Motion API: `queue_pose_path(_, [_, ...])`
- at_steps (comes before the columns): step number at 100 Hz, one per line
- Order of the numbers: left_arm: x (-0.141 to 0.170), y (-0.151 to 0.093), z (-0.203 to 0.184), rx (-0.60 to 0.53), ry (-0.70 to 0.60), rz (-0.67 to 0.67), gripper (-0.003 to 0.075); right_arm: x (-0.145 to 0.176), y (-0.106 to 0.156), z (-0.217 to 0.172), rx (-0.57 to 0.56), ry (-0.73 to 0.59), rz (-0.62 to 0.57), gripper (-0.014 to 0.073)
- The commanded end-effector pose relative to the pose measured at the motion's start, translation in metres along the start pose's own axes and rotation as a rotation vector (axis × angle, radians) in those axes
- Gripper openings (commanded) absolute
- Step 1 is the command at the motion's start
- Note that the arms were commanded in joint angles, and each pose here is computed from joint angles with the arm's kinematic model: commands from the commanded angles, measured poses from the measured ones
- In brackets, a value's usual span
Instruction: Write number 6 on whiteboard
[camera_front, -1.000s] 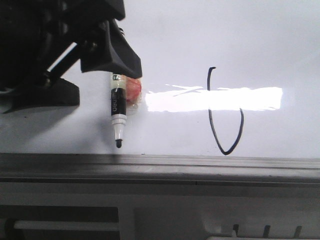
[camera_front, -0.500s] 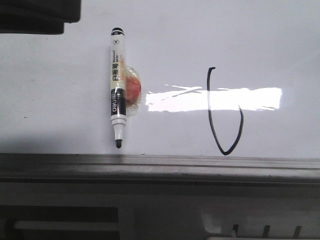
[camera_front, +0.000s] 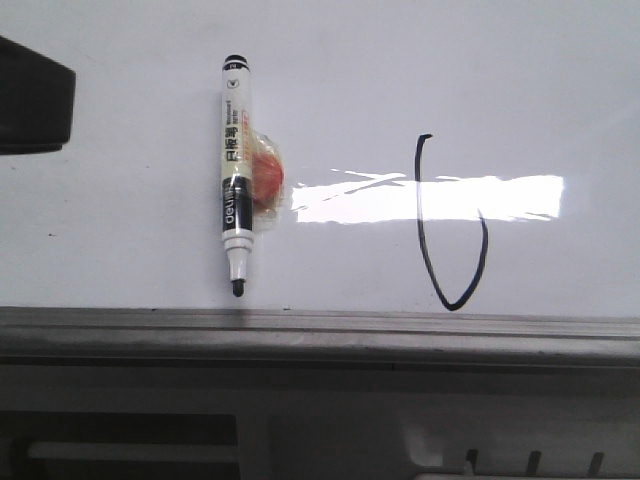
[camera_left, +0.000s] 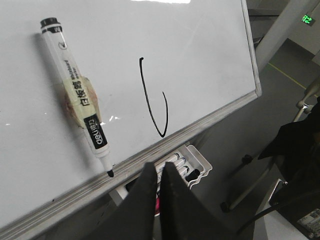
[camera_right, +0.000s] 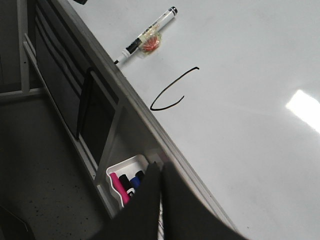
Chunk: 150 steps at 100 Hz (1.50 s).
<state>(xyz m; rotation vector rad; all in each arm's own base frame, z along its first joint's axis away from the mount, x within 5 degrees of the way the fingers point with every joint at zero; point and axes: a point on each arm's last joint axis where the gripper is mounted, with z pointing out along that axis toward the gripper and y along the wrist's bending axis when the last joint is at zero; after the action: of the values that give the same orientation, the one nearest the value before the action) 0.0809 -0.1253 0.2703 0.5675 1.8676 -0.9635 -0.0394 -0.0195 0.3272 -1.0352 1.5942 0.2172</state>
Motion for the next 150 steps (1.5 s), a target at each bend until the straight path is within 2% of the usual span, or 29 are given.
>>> queue_pose_path(1, [-0.008, -0.003, -0.001, 0.009, -0.025, 0.007, -0.0019, -0.007, -0.003, -0.005, 0.047, -0.069, 0.003, -0.0063])
queue_pose_path(44, [-0.008, -0.003, -0.001, 0.008, -0.025, 0.012, -0.0019, -0.007, -0.003, -0.005, 0.047, -0.069, 0.003, -0.0063])
queue_pose_path(67, [0.003, 0.023, -0.017, -0.179, -0.151, 0.126, -0.0019, -0.007, -0.003, -0.005, 0.047, -0.069, 0.003, -0.0063])
queue_pose_path(82, [0.019, 0.031, -0.035, -0.187, -0.238, 0.36, -0.0019, -0.007, -0.003, -0.005, 0.047, -0.069, 0.003, -0.0063])
queue_pose_path(87, [0.024, 0.036, -0.041, -0.204, -0.27, 0.39, -0.0019, -0.007, -0.003, -0.005, 0.047, -0.069, 0.003, -0.0063])
queue_pose_path(104, [0.044, 0.054, -0.059, -0.304, -0.396, 0.318, -0.0019, -0.007, -0.003, -0.005, 0.047, -0.069, 0.003, -0.0063])
queue_pose_path(125, [0.062, 0.061, -0.071, -0.391, -0.509, 0.345, -0.0019, -0.007, -0.003, -0.005, 0.047, -0.069, 0.003, -0.0063])
queue_pose_path(150, [0.084, 0.075, -0.078, -0.588, -0.346, 0.227, -0.0019, -0.007, -0.003, -0.005, 0.047, -0.069, 0.003, -0.0063])
